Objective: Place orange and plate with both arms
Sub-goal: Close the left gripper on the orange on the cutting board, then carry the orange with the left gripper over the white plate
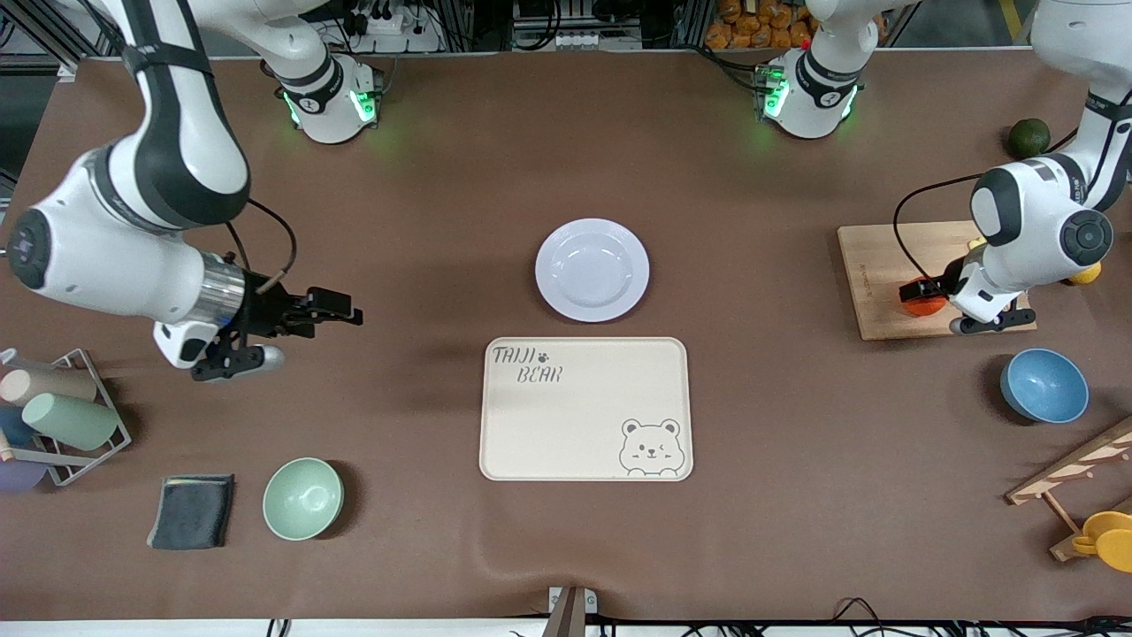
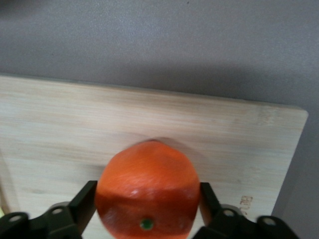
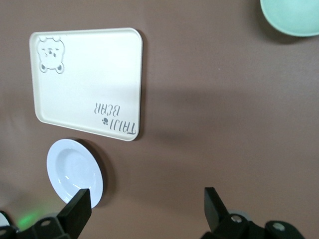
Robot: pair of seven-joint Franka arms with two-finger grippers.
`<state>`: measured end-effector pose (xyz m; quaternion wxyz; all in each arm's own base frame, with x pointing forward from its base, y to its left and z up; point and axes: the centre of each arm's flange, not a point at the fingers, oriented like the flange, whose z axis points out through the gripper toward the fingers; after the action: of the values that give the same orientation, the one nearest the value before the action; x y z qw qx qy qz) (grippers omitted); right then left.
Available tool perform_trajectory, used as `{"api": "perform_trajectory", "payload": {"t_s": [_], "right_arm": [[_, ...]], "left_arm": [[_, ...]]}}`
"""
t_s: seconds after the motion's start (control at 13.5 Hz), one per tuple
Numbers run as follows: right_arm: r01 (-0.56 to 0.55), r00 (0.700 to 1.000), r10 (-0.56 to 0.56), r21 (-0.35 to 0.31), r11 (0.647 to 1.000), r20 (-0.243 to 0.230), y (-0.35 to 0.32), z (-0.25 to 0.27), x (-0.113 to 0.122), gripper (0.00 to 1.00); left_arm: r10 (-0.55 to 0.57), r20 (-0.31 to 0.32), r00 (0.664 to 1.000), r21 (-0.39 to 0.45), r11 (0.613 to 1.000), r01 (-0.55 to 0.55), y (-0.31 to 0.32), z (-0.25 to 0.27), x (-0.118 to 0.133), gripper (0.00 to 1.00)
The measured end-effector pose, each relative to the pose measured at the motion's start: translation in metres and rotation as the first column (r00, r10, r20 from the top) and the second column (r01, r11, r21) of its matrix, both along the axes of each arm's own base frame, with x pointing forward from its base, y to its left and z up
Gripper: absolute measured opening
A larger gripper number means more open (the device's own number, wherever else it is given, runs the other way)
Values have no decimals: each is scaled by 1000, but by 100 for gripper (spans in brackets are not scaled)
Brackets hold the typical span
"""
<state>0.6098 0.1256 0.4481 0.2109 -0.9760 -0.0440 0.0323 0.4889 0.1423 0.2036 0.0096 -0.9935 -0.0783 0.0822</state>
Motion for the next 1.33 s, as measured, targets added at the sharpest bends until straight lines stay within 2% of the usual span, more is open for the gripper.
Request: {"api": "perform_trajectory", "payload": {"t_s": [0.07,0.37,0.59,0.74,0.89,1.04,1.33], "right_arm": [[-1,1000,1,3,1000,5,1,4,-1,100],[2,1000,-2,4,1000,12,1,5,0,100],[14,1000,-14,25,1000,27,1,11,3,100],[25,999,-26,35,999,39,-3,18,6,100],[37,998,-39,44,998,57,-9,28,10,100],[37,997,-41,53,998,64,-8,33,11,100],[32,998,-35,60,998,54,-6,33,10,100]], "left_arm": [[-8,1,1000,0,1000,8,-1,2,2,73],[-97,31,995,-12,995,98,-34,24,26,70],[-176,56,983,-26,984,177,-124,71,57,70],[-152,79,985,-35,987,155,-216,104,69,70],[-125,85,989,-47,991,129,-314,127,55,70],[-151,83,985,-52,986,156,-399,134,22,70],[-189,29,982,-62,980,190,-506,110,-38,70]]}}
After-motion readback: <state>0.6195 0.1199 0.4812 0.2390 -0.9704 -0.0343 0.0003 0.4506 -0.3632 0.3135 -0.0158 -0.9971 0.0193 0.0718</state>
